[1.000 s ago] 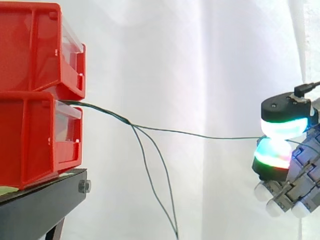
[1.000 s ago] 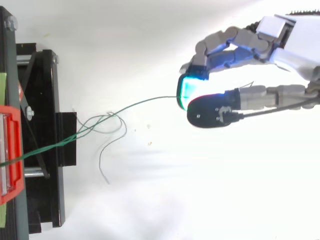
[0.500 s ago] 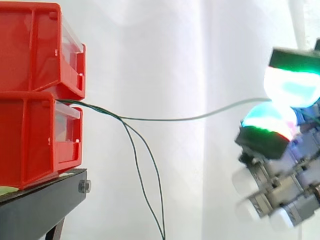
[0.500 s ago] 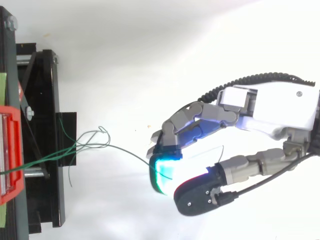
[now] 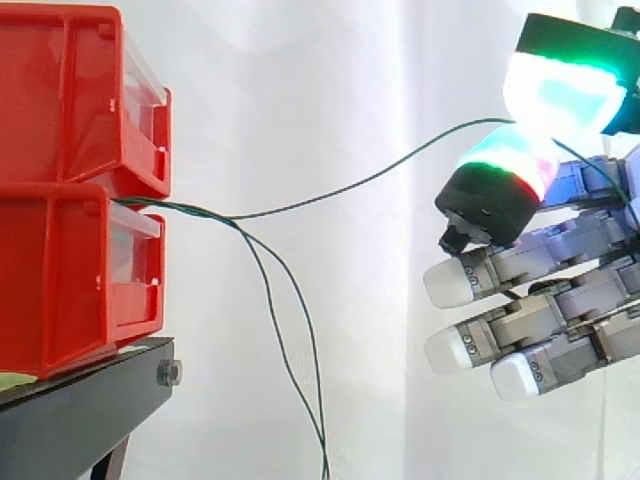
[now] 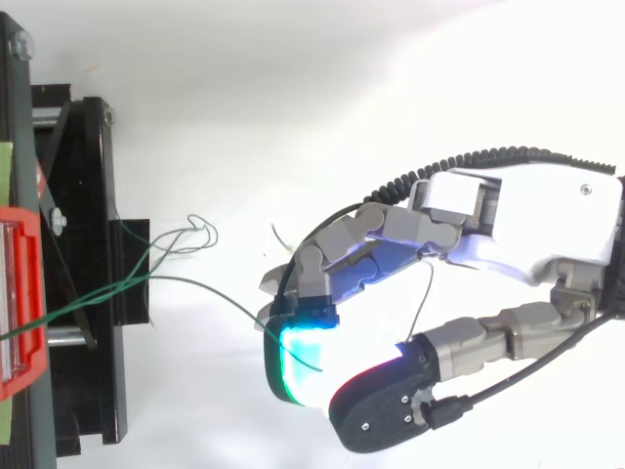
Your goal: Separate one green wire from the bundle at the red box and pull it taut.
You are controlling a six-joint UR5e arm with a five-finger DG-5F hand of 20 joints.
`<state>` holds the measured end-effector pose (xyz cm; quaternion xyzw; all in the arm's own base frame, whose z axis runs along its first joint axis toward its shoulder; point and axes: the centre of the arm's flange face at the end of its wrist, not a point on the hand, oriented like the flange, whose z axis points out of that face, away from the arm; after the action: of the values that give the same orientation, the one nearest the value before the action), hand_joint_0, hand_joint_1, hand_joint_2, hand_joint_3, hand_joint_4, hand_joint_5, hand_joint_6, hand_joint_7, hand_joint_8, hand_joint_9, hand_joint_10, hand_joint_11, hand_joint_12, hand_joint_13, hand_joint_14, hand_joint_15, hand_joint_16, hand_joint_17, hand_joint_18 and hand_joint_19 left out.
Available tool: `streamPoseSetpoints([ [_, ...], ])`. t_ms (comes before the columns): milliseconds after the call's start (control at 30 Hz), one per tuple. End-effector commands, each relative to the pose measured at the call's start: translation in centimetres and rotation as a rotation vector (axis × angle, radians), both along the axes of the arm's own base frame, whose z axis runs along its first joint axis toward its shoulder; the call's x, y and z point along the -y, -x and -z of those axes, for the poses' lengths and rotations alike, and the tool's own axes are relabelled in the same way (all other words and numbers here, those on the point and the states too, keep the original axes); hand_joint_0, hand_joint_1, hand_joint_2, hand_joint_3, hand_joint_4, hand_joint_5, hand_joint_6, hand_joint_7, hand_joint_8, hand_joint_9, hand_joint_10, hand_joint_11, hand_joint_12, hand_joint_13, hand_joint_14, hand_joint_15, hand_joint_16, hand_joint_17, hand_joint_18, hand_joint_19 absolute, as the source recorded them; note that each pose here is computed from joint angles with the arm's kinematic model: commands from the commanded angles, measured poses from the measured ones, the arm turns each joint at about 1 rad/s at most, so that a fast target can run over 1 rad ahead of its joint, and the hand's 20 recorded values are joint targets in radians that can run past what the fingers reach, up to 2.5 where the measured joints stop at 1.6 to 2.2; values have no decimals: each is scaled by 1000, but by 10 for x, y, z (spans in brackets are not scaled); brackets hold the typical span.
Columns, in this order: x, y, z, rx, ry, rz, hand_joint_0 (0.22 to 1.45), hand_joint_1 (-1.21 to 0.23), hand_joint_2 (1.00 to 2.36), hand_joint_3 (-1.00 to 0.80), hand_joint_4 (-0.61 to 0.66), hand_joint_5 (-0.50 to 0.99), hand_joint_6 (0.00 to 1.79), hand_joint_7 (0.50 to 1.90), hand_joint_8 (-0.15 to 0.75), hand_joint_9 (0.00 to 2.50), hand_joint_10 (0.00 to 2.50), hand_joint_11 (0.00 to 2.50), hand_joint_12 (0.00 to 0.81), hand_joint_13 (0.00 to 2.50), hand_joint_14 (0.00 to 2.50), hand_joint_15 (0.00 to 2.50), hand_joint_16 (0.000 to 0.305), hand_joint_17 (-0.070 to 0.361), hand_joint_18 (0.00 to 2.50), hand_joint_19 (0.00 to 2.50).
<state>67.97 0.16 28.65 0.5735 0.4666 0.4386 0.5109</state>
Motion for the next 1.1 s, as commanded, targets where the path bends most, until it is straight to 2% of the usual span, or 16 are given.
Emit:
streamPoseSetpoints([
  [0,-1,0,-1,2,-1,-2,618,-746,1014,-158,-29,-94,846,1105,230,715,2,57,319,439,4,97,44,98,416,308],
  [1067,-4,0,0,-1,0,-6,620,-743,1014,-160,-31,-95,851,1082,232,741,2,84,319,456,4,111,44,98,428,324],
])
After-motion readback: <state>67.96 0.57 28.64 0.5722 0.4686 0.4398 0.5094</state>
